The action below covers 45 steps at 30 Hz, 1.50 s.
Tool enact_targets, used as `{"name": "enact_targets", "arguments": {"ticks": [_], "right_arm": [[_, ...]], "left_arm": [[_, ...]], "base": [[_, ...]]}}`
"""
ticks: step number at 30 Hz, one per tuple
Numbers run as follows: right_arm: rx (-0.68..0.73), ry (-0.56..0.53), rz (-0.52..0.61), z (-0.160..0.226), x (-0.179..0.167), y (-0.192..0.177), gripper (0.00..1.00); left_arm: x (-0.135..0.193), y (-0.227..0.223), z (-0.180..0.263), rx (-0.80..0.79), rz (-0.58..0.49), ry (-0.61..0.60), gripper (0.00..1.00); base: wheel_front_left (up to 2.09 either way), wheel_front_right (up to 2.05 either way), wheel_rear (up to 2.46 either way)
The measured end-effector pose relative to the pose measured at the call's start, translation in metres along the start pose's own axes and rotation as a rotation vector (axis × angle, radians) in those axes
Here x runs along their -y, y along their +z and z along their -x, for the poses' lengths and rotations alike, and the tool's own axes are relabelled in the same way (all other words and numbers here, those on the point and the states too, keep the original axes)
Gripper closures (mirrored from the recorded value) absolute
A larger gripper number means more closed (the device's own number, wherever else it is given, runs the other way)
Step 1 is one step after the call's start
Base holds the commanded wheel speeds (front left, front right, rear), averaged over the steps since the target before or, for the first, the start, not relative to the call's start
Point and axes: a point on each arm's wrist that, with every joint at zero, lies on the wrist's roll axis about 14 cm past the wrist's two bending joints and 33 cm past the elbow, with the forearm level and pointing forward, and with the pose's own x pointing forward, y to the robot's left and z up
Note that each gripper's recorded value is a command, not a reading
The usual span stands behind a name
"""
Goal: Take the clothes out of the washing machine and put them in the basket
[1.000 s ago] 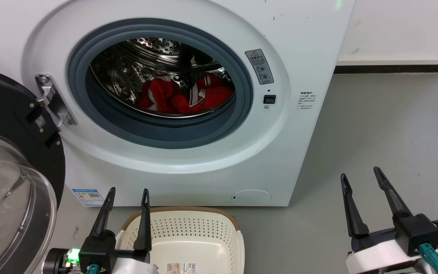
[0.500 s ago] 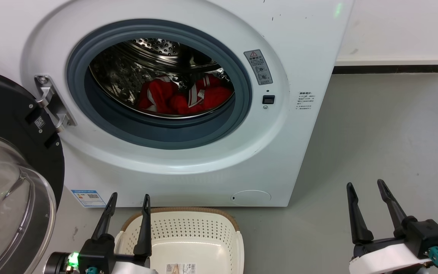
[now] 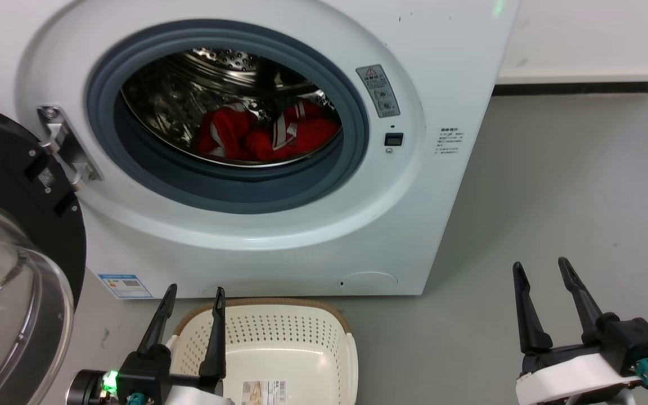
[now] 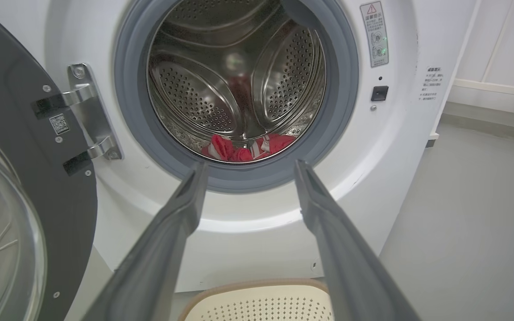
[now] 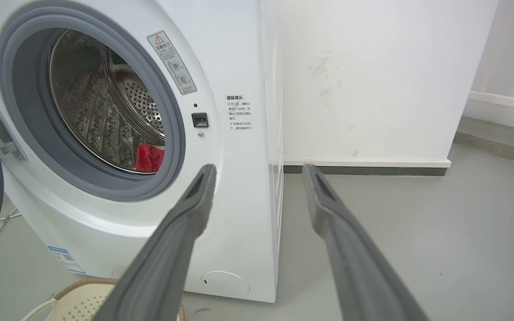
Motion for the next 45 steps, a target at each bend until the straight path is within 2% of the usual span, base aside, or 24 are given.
{"name": "enact_targets", "arguments": {"ticks": [6, 10, 16, 19, 24, 30, 36, 45], "right_arm": [[-0.021, -0.005, -0.01, -0.012, 0.002, -0.009, 0.0], [-0.033, -0.017, -0.025, -0.026, 0.007, -0.017, 0.0], [-0.079, -0.067, -0.059, -0.049, 0.026, -0.043, 0.0], [-0.133, -0.08, -0.071, -0.056, 0.031, -0.067, 0.0], [-0.216, -0.111, -0.086, -0.063, 0.042, -0.106, 0.0], [-0.269, -0.129, -0.119, -0.072, 0.048, -0.138, 0.0], [-0.314, -0.158, -0.138, -0.067, 0.056, -0.158, 0.0], [-0.38, -0.202, -0.155, -0.052, 0.066, -0.175, 0.0]], "left_arm": [[0.002, -0.023, -0.019, -0.06, 0.021, -0.037, 0.0], [-0.002, -0.042, -0.048, -0.095, -0.016, -0.084, 0.0], [-0.018, -0.062, -0.129, -0.083, -0.057, -0.131, 0.0], [-0.029, -0.076, -0.175, -0.083, -0.1, -0.153, 0.0], [-0.025, -0.107, -0.247, -0.137, -0.145, -0.216, 0.0], [-0.025, -0.147, -0.316, -0.302, -0.264, -0.256, 0.0], [-0.055, -0.164, -0.373, -0.463, -0.326, -0.173, 0.0], [-0.088, -0.221, -0.39, -0.803, -0.364, -0.069, 0.0]], "base": [[0.0, 0.0, 0.0], [0.0, 0.0, 0.0], [0.0, 0.0, 0.0], [0.0, 0.0, 0.0], [0.0, 0.0, 0.0], [0.0, 0.0, 0.0], [0.0, 0.0, 0.0], [0.0, 0.0, 0.0]]}}
